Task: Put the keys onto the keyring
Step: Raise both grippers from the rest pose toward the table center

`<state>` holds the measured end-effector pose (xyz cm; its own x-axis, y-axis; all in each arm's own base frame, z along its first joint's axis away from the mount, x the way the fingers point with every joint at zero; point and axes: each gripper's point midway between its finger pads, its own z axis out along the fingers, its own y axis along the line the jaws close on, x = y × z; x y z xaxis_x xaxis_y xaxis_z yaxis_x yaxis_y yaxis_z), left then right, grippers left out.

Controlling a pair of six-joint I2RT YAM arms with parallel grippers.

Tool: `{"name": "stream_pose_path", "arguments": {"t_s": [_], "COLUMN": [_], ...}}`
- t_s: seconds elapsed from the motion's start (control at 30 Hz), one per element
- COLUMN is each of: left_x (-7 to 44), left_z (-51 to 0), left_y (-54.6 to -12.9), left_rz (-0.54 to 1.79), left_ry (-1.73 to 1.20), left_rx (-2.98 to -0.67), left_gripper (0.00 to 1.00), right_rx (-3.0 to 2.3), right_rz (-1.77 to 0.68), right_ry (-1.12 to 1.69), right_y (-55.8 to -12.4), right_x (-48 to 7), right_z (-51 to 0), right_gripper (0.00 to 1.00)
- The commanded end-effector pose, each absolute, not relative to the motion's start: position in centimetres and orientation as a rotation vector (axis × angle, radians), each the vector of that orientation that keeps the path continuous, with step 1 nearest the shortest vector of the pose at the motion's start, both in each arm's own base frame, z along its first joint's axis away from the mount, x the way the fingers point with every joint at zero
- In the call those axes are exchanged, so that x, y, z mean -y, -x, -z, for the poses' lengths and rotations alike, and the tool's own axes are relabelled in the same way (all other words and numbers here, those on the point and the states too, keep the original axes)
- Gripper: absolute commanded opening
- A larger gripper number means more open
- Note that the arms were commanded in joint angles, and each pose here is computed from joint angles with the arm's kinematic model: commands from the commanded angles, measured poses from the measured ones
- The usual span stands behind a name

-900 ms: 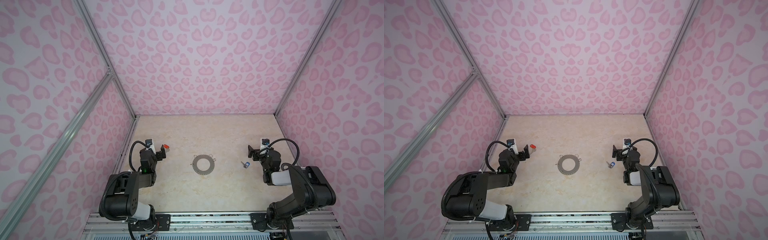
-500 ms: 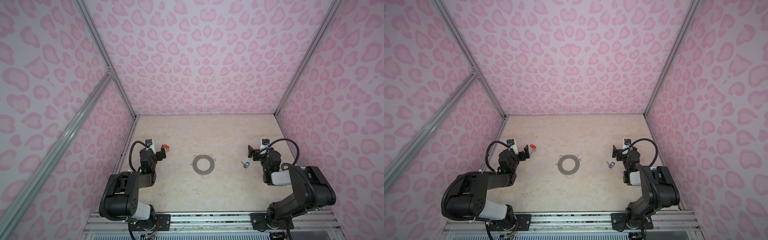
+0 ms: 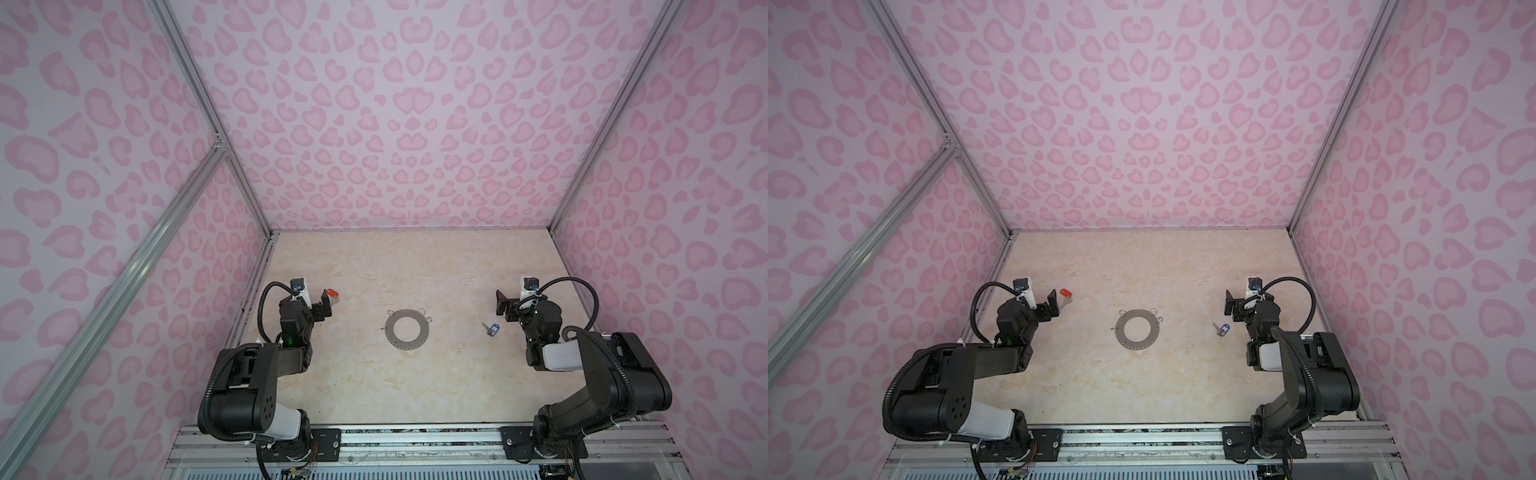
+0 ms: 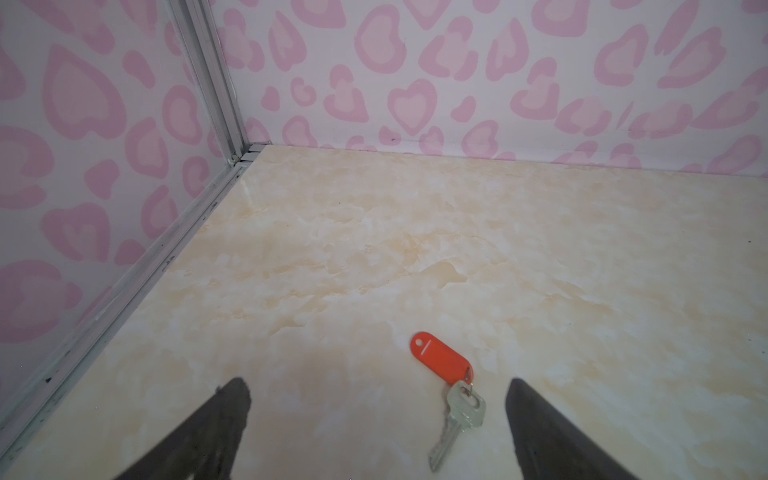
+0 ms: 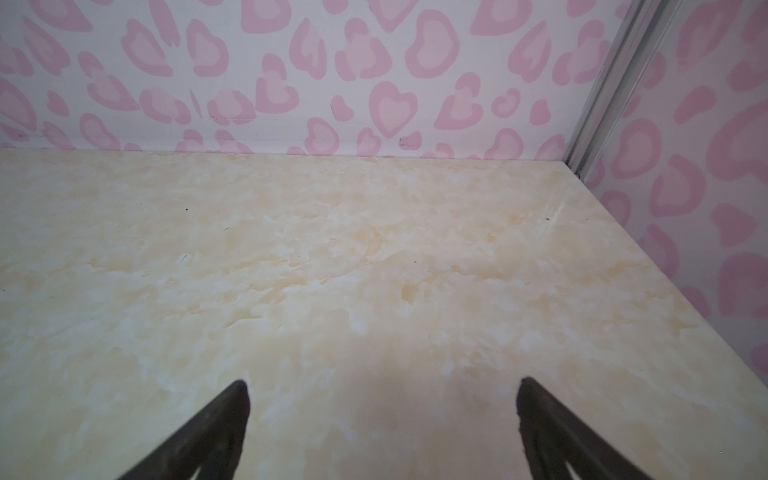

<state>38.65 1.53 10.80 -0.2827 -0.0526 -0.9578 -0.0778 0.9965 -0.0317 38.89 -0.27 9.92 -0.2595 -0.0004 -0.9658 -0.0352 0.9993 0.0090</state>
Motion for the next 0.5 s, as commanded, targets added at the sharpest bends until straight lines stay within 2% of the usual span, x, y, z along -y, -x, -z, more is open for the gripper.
{"name": "stream_pose_path", "arguments": {"t_s": [0.0,0.3,0.47], "left_x": [-1.5,-1.4,-2.1], "left_z": [-11.6,-11.7,-13.0], "left_y": [-38.9,-38.9,-39.5], "left_rz": [-0.02,-0.014,-0.037], "left_ry": [0.086,0.086,0.124], "left_rx": [-1.827,-1.824,-1.849], "left_gripper": [0.97,0.97,0.97], "right_rx": [-1.821,-1.821,-1.822], "right_rz": [-0.027,-0.033,-0.047], "right_ry": [0.018,0.018,0.048], "right_y": [-39.1,-39.0,-39.1], "right_x": [0.4,0.5,-0.1], "right_z": [-10.2,-10.2,-11.7], "right_gripper": [1.0,1.0,0.95]}}
